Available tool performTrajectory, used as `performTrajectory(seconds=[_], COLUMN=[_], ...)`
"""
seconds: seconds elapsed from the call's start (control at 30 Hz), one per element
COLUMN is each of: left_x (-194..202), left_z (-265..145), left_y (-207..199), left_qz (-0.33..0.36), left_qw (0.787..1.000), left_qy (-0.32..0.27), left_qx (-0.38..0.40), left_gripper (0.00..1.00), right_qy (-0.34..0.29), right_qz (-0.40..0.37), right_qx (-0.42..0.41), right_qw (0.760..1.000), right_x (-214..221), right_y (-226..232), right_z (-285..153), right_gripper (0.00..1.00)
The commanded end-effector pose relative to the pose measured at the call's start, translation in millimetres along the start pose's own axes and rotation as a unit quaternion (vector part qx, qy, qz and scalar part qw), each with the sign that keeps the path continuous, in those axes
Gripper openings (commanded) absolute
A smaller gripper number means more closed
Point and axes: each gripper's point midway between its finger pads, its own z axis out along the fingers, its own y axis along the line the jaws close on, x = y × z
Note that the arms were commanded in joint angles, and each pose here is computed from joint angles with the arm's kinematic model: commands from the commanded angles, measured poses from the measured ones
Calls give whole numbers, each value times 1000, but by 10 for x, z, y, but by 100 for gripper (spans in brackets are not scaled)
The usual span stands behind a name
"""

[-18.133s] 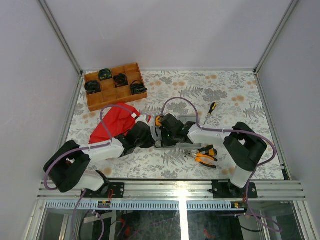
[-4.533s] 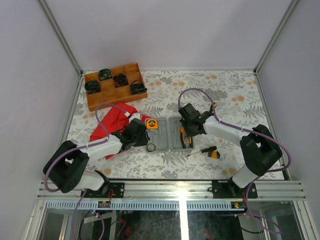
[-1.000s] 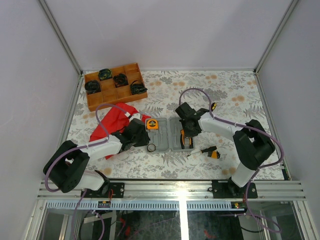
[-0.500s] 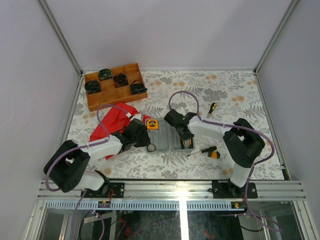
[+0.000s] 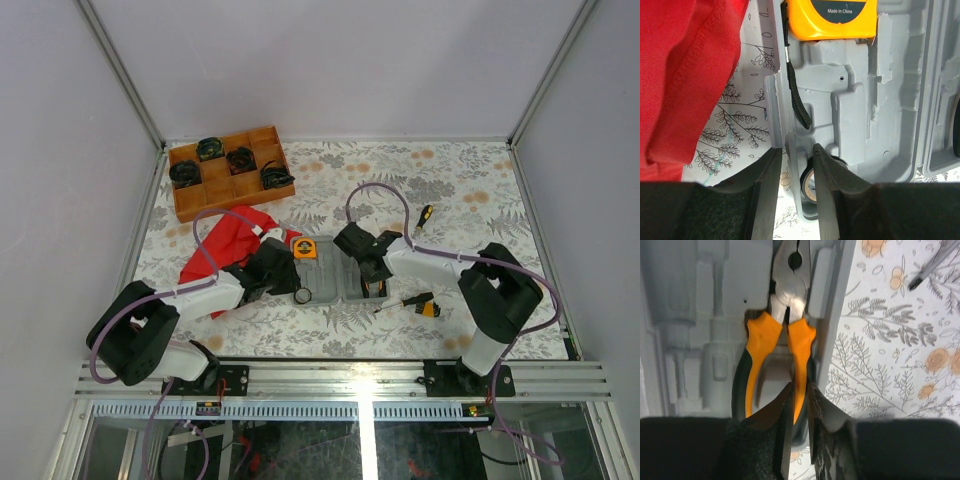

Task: Sort the tools into containers
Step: Place the pliers in the storage box.

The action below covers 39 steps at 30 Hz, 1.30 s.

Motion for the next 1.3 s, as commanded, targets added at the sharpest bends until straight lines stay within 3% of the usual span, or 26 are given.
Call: performTrajectory(seconds=[0.0,0.2,0.43,0.8,1.0,1.27], left_x=[109,104,124,141,131,121], left_z=[-2,-8,2,-13,-21,-23], left_y=[186,188,184,199,209,217], left_qz=[-1,-1,-3,-3,-1,-1], left_qw=[999,999,999,999,999,999], left_qy=[11,10,13,13,12,10], left_qx=[-33,-34,-32,-32,-35,-37], left_gripper=[30,30,30,30,29,29], right_qy=[-7,-73,-53,-21,10,67], right_qz=[44,68,48,33,23,-2], right_qx=[-18,-78,-152,-133,-98,-35], right_qw=[999,992,986,990,995,997], right_x=[47,-224,-191,-148,1,327], right_y=[-31,59,364,407,337,143], right_z=[-141,-369,-369,-212,-76,112], right_gripper=[26,34,28,25,14,9])
